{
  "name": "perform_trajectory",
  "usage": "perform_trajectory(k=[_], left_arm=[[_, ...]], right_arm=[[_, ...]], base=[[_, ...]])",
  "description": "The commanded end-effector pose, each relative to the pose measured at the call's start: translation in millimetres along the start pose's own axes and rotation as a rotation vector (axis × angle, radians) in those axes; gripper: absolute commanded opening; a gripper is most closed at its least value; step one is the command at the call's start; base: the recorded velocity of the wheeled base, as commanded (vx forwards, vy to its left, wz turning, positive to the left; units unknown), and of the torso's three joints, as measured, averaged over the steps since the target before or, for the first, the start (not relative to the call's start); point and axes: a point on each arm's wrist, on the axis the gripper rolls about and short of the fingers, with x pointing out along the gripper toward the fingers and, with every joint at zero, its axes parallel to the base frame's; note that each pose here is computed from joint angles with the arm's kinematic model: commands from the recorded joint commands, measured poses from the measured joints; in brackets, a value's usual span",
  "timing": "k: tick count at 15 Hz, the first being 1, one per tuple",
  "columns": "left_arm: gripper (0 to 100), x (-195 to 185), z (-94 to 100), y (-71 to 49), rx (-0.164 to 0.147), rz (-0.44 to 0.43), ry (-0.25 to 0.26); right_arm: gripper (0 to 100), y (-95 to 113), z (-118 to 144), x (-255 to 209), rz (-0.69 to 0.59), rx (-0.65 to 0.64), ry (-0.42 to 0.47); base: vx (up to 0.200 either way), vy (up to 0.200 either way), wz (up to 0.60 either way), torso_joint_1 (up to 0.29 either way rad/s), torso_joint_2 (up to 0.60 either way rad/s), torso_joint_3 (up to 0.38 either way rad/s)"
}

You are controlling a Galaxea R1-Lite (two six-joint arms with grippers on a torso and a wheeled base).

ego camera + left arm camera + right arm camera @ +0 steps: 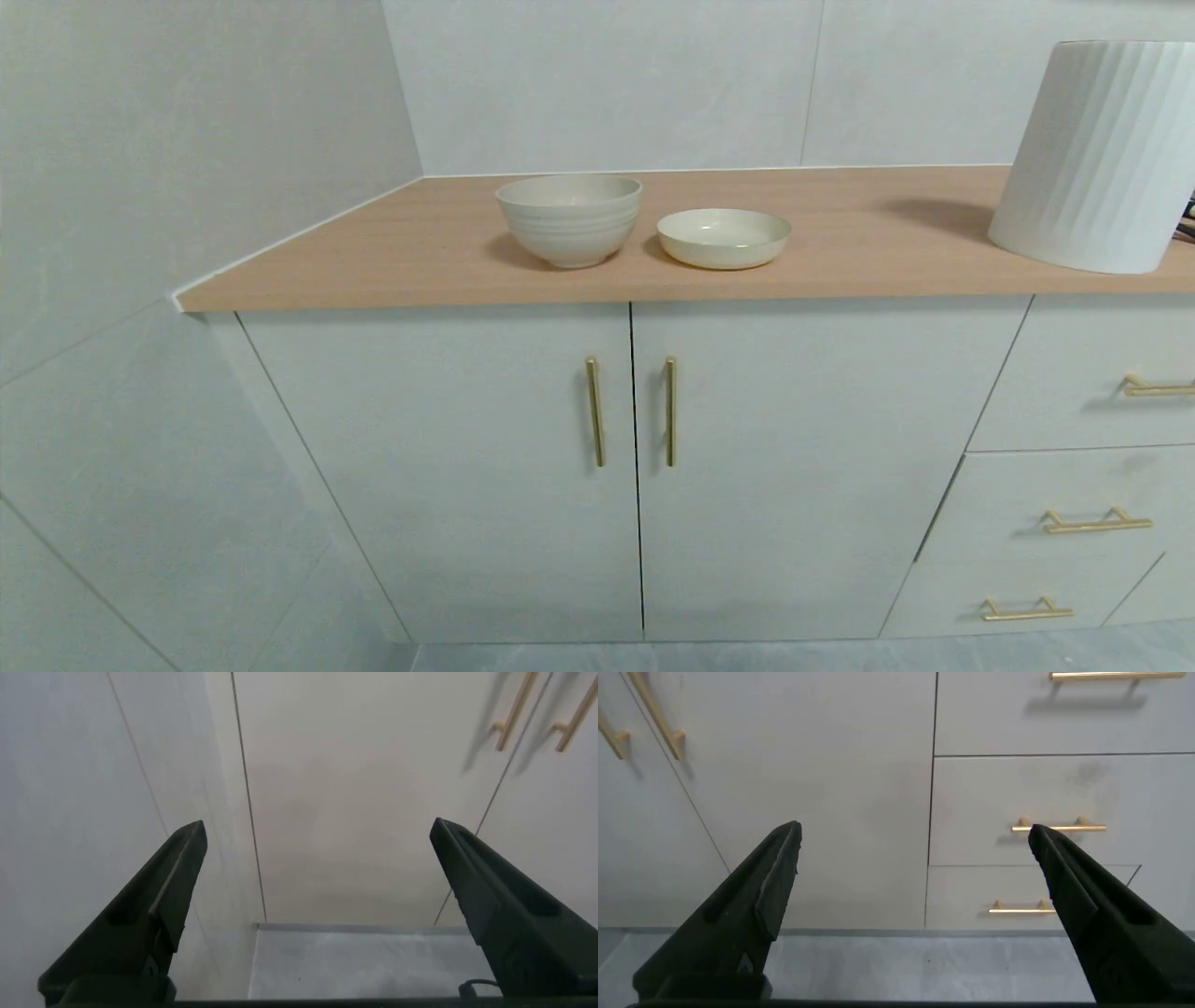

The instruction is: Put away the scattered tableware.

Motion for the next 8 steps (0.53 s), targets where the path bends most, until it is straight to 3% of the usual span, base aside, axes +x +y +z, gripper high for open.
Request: perform_trajectory(k=[1, 3, 8], left_arm=[[100, 0.1, 0.0, 0.0, 0.0, 0.0, 0.002], [100, 0.1, -0.1, 0.0, 0.0, 0.0, 0.003], [100, 0.1, 0.0, 0.0, 0.0, 0.0, 0.002]], right_arm=[[100, 0.0, 0.0, 0.1, 0.0, 0.0, 0.001], [100, 0.0, 0.0, 0.1, 0.002, 0.0, 0.001], [100, 0.0, 0.0, 0.1, 0.002, -0.005, 0.001]], base=[[0.0, 0.0, 0.0, 0.0, 0.0, 0.0], [0.0, 0.0, 0.0, 0.0, 0.0, 0.0], [-0.2, 0.0, 0.0, 0.002, 0.0, 0.005]])
